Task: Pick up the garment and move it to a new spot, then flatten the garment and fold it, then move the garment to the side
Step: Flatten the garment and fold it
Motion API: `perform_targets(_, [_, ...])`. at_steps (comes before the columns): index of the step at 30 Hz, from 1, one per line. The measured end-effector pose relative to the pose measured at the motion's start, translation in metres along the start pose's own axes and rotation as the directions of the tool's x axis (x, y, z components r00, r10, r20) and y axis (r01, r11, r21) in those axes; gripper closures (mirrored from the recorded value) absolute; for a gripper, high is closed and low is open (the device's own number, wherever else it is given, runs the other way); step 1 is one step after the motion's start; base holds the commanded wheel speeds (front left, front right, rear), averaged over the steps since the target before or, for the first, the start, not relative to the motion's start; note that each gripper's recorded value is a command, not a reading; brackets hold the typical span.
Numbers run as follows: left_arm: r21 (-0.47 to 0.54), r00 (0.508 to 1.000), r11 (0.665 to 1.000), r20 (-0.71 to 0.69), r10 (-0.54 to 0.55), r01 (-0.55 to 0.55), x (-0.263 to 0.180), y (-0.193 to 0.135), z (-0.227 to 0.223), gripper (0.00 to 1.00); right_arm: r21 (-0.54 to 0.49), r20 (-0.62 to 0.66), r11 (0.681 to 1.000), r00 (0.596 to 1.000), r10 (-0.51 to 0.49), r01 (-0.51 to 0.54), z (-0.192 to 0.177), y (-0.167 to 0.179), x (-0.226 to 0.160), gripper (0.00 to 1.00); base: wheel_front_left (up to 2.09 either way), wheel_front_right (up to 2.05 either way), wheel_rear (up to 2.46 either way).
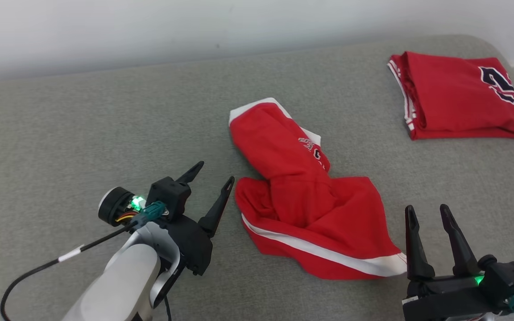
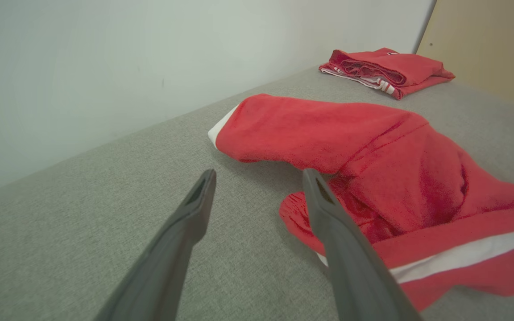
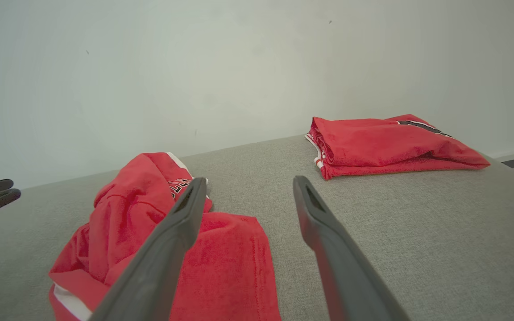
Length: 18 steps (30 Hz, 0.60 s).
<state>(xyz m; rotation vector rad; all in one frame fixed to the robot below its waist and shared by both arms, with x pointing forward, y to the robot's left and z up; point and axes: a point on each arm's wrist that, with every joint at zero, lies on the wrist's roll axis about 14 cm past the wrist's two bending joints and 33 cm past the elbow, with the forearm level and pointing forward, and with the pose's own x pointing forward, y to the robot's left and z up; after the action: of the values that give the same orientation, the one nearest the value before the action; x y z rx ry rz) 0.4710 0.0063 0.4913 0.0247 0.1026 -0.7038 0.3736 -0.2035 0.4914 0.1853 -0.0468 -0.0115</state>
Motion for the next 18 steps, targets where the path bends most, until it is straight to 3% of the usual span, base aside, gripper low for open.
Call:
perform_targets(8, [0.006, 0.98, 0.992, -0.158, -0.12, 0.122, 0.025, -0.024, -0.045, 0.0, -0.014, -0.01, 0.998, 0.998, -0.067, 0.067, -0.002, -0.02, -0.004, 0.0, 0.0, 0.0, 0.0])
perform_targets(17, [0.002, 0.949, 0.982, -0.255, -0.184, 0.191, 0.041, -0.038, -0.075, 0.0, -0.028, -0.029, 0.993, 0.992, -0.119, 0.118, -0.006, -0.035, -0.012, 0.0, 0.0, 0.0, 0.0])
perform_targets(18, [0.0, 0.941, 0.98, -0.279, -0.191, 0.199, 0.042, -0.04, -0.081, 0.88, -0.03, -0.029, 0.991, 0.991, -0.128, 0.127, -0.005, -0.038, -0.014, 0.0, 0.0, 0.0, 0.0])
